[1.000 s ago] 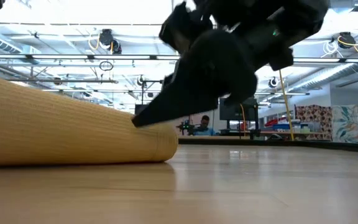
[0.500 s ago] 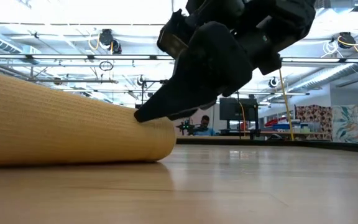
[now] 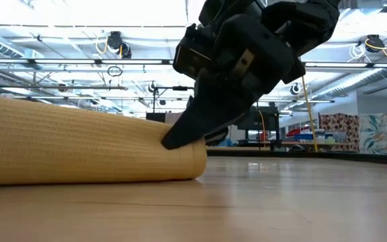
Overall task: Roll towel
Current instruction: Roll the yellow towel
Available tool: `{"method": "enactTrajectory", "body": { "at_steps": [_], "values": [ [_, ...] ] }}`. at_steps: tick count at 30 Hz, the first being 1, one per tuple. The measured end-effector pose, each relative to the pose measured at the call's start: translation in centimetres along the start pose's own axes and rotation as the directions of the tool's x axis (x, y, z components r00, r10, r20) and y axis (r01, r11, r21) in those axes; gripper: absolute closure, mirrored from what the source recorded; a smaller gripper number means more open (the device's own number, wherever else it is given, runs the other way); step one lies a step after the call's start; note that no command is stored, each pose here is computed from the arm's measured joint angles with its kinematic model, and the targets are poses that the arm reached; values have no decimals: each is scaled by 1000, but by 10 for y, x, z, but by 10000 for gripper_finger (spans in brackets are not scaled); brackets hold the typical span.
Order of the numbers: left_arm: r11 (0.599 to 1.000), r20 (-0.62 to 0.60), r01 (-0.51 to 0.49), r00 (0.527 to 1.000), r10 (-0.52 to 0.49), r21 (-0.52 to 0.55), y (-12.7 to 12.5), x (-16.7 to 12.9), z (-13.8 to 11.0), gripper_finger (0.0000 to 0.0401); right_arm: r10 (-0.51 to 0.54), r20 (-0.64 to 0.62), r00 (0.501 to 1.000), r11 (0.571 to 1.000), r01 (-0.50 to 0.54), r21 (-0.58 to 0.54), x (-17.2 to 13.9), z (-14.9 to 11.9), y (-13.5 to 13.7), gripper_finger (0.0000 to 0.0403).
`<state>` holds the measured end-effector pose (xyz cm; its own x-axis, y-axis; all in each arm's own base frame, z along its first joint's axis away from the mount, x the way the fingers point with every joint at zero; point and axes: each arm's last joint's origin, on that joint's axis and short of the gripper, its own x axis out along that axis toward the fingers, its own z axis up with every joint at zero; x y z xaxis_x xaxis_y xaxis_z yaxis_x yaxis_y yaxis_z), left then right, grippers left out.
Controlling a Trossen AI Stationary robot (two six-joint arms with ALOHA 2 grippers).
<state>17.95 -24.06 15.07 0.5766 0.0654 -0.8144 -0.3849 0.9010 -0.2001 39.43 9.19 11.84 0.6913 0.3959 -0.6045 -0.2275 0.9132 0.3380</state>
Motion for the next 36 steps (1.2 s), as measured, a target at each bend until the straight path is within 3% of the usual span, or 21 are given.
{"method": "enactTrajectory", "body": {
  "at_steps": [4,8,12,19,28,32,36],
  "values": [
    [999,8,42,999,-42,-4,-5,0,1,366,93,-32,995,993,-90,75,0,-1,2,389],
    [995,19,99,995,-100,25,-11,-2,0,367,182,-54,982,972,-171,162,-1,-2,4,378],
    [994,17,107,994,-108,34,-12,-4,-2,367,211,-74,975,957,-190,218,-1,-3,5,358],
    [994,21,99,995,-99,38,0,12,-14,366,260,-133,956,939,-218,267,2,-11,-1,373],
    [995,24,86,996,-87,43,9,19,-19,365,241,-136,961,943,-198,268,4,-13,-3,367],
    [996,25,74,997,-76,49,10,19,-19,341,228,-147,962,930,-171,326,3,-14,-6,372],
    [996,9,76,997,-76,54,12,13,-17,285,225,-152,962,920,-158,360,2,-14,-8,373]
  ]
}}
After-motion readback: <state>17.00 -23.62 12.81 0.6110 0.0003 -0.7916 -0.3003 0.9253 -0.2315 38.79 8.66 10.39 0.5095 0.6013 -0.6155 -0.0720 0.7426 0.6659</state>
